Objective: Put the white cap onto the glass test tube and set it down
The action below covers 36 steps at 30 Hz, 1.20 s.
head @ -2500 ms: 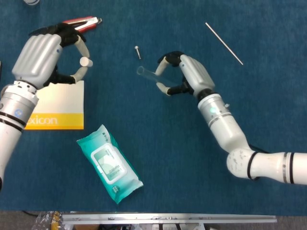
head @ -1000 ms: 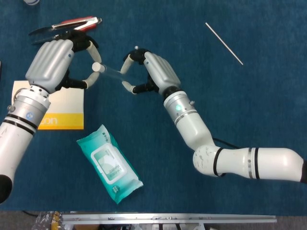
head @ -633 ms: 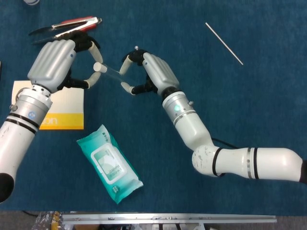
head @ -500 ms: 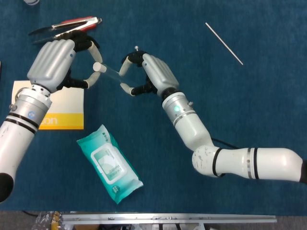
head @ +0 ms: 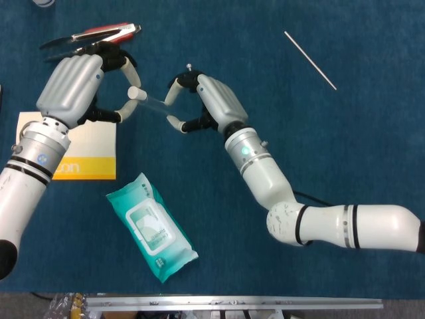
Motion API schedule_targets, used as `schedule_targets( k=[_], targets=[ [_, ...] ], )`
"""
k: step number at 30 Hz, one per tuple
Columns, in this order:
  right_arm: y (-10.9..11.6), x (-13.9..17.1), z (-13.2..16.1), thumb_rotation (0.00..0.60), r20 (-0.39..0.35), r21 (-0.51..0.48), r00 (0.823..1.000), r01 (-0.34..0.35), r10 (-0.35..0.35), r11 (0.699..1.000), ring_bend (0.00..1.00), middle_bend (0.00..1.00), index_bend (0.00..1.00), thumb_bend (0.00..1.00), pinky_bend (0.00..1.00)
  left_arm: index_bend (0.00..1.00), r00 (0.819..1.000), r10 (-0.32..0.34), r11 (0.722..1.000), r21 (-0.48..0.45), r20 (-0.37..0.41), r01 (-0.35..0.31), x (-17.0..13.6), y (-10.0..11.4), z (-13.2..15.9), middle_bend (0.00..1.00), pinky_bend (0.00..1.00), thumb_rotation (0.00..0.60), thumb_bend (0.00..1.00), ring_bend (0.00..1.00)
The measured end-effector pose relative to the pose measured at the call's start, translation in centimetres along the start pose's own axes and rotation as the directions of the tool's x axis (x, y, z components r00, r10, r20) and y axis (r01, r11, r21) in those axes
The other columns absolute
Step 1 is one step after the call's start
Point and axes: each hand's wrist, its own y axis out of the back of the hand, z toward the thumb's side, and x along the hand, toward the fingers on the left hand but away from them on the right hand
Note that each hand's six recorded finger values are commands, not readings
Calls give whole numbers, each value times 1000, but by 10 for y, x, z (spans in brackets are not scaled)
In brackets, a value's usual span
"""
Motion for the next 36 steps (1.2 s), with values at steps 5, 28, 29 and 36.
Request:
schedule_targets(
  k=[5, 28, 29, 36],
  targets=[
    [1, 1, -1, 600, 3, 0, 1000, 0, 0, 1000, 152, 317, 638, 259, 254, 522, 1000, 2, 1000, 2, -2, -2, 1, 1, -1, 300, 131, 600, 328, 146],
    [5, 1, -2, 600, 9, -6, 1000, 3, -3, 1000, 152, 317, 638, 260, 254, 522, 1000, -3, 1000, 0, 5, 3, 1, -1, 1, 300, 131, 600, 328, 146],
    [5, 1, -2, 600, 8, -5, 1000, 3, -3, 1000, 152, 317, 638, 260, 254, 522, 1000, -4, 1000, -1, 6, 4, 1, -1, 2, 300, 131, 600, 328, 146],
    [5, 0, -2, 600, 10, -9, 1000, 6, -6, 1000, 152, 317, 638, 260, 254, 522, 1000, -10, 1000, -3, 6, 10, 2, -3, 2, 300, 131, 600, 328, 146]
  ],
)
